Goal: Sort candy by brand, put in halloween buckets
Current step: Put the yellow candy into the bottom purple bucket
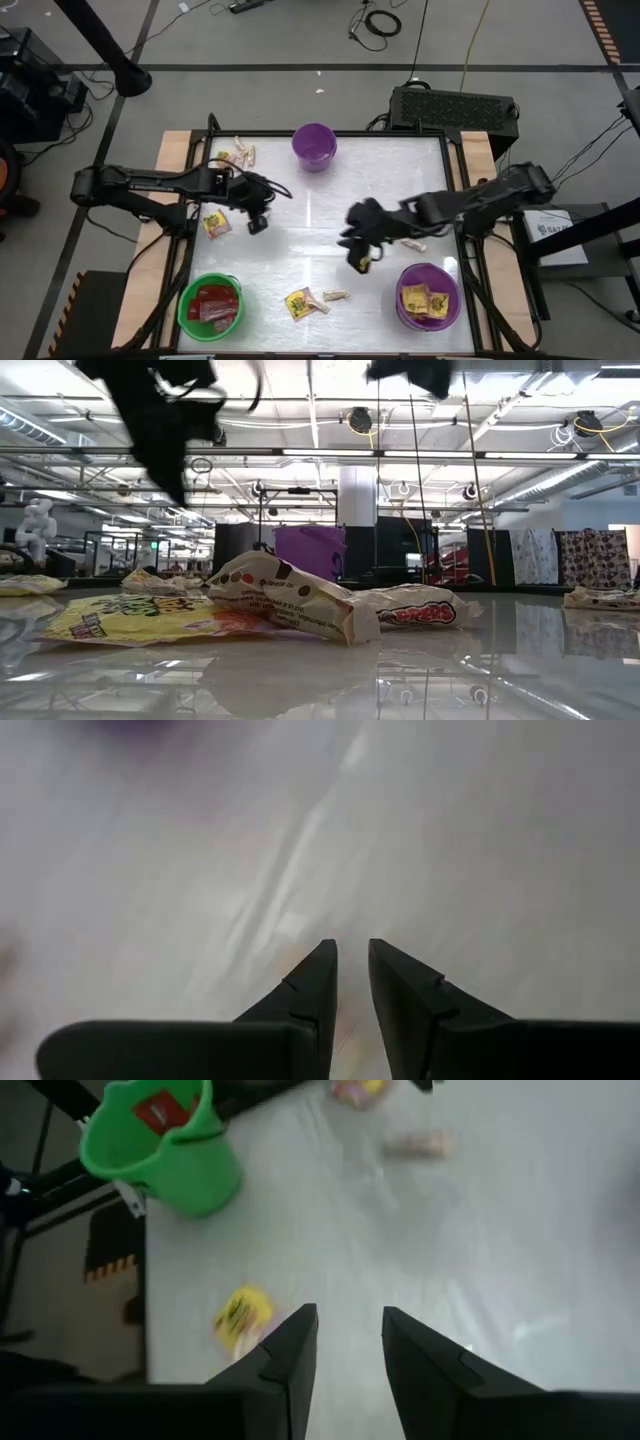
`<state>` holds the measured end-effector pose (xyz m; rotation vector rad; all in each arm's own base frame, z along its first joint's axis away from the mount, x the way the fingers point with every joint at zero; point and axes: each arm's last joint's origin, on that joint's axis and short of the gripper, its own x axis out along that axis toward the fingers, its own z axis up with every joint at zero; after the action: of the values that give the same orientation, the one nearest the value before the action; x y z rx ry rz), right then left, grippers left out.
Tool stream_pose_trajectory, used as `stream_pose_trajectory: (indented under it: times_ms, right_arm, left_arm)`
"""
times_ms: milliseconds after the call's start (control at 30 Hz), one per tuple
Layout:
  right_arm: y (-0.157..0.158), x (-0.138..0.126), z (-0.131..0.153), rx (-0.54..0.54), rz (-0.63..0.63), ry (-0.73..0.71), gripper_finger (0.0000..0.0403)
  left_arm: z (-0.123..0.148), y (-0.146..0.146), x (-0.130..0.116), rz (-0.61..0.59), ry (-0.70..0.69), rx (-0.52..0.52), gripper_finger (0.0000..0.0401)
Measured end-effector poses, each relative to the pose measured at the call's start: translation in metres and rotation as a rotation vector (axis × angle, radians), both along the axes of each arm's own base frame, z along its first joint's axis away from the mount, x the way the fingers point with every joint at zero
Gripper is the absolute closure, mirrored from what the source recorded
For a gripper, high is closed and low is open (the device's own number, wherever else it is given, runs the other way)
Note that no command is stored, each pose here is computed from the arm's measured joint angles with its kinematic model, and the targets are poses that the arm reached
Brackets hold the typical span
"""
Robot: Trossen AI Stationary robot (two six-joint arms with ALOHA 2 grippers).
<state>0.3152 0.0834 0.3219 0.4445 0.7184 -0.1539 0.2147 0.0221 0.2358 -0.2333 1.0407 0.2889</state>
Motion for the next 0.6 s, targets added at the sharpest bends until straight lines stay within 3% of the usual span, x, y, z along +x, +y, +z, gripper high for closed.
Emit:
stream_pose_trajectory:
  times_ms: [133, 267, 400, 500, 600]
  right_arm:
    - [-0.015, 0.033, -0.016, -0.053, 0.039, -0.069, 0.0293]
    - [-0.024, 0.051, -0.033, 0.033, 0.119, -0.061, 0.0293]
    - [-0.031, 0.056, -0.044, 0.153, 0.192, -0.004, 0.0293]
    - [-0.036, 0.054, -0.044, 0.185, 0.206, 0.016, 0.0293]
    - [-0.037, 0.053, -0.044, 0.184, 0.203, 0.028, 0.0293]
  left_arm:
    - [-0.007, 0.002, -0.026, 0.136, 0.253, 0.067, 0.0331]
    - [-0.013, 0.001, -0.046, 0.197, 0.456, 0.040, 0.0331]
    - [-0.033, 0.001, -0.062, 0.124, 0.593, -0.020, 0.0331]
    - [-0.050, 0.000, -0.070, 0.072, 0.664, -0.115, 0.0331]
    - [-0.049, 0.000, -0.064, 0.051, 0.612, -0.155, 0.0331]
